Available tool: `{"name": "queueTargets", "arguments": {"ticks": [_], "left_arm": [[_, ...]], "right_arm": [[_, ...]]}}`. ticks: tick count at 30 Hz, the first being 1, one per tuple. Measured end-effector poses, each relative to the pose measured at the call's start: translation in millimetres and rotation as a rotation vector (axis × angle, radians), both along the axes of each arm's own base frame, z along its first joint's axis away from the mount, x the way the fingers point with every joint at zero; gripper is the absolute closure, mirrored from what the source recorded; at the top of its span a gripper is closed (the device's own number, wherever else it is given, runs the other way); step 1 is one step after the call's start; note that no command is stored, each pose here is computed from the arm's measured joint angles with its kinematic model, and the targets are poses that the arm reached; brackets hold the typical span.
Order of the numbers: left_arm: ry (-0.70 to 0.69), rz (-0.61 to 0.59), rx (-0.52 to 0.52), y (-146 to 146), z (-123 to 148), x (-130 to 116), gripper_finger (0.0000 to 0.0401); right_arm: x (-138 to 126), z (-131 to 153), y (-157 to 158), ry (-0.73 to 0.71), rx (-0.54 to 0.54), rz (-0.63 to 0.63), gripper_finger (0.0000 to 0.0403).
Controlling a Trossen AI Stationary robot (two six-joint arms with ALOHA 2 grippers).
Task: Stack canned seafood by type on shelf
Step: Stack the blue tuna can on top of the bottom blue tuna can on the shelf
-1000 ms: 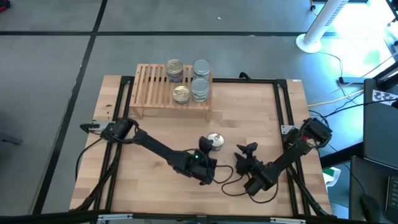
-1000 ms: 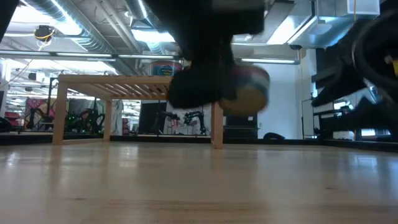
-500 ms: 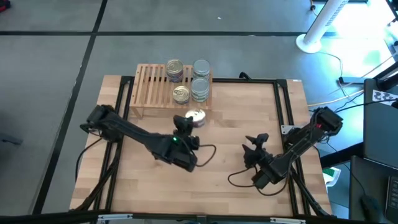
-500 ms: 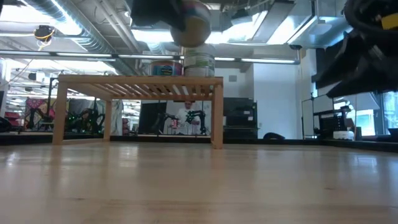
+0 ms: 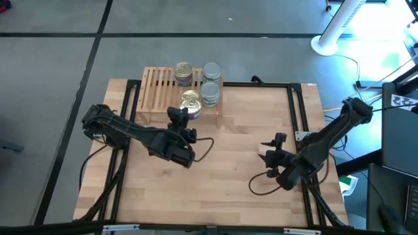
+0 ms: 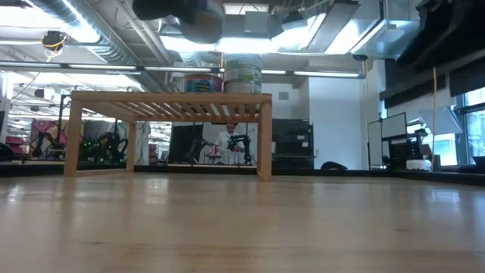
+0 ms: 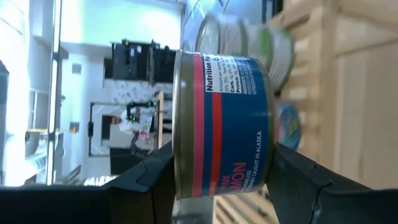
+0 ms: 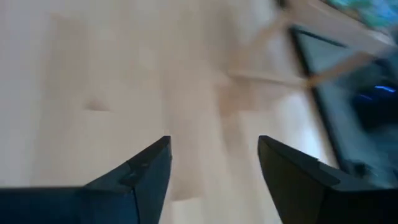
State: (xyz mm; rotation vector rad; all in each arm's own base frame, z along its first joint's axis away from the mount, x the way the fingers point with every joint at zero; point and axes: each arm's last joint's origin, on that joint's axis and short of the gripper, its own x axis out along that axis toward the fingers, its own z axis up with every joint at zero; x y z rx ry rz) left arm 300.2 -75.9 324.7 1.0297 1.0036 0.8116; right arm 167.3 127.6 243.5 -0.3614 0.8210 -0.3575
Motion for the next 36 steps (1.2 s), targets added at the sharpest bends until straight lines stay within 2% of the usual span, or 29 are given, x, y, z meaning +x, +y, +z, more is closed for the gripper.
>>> {"name": "queueTargets", "arguments": {"ticks": [4,7,10,17,24,28,36], "left_arm": [[0.021,0.068,0.005,16.6,0.3,-3.8,0.0208],[0.008,0.119,-0.005,30.1,0.1,-2.0,0.0208],[0.026,0.16,-0.034,42.9,-1.4,0.0,0.0208],[0.072,0.237,-0.032,66.6,-13.8,0.0,0.0208],[0.082,0.232,-0.039,74.6,-24.6,8.4,0.0208],[0.114,0.209,-0.053,78.0,-30.7,13.9,0.0208],[0.15,0.197,-0.048,83.0,-30.4,16.8,0.0208]], "right_arm": [[4.8,23.1,-9.9,-0.021,0.099,0.168,0.0164],[9.9,38.0,-21.5,-0.051,0.114,0.282,0.0164],[12.4,47.3,-37.0,-0.059,0.121,0.34,0.0164],[6.7,55.2,-75.9,-0.072,0.179,0.336,0.0164],[-12.1,53.0,-104.6,-0.142,0.212,0.263,0.0164],[-20.6,47.6,-113.5,-0.169,0.223,0.228,0.0164],[-30.0,44.6,-118.7,-0.216,0.245,0.239,0.0164]]}}
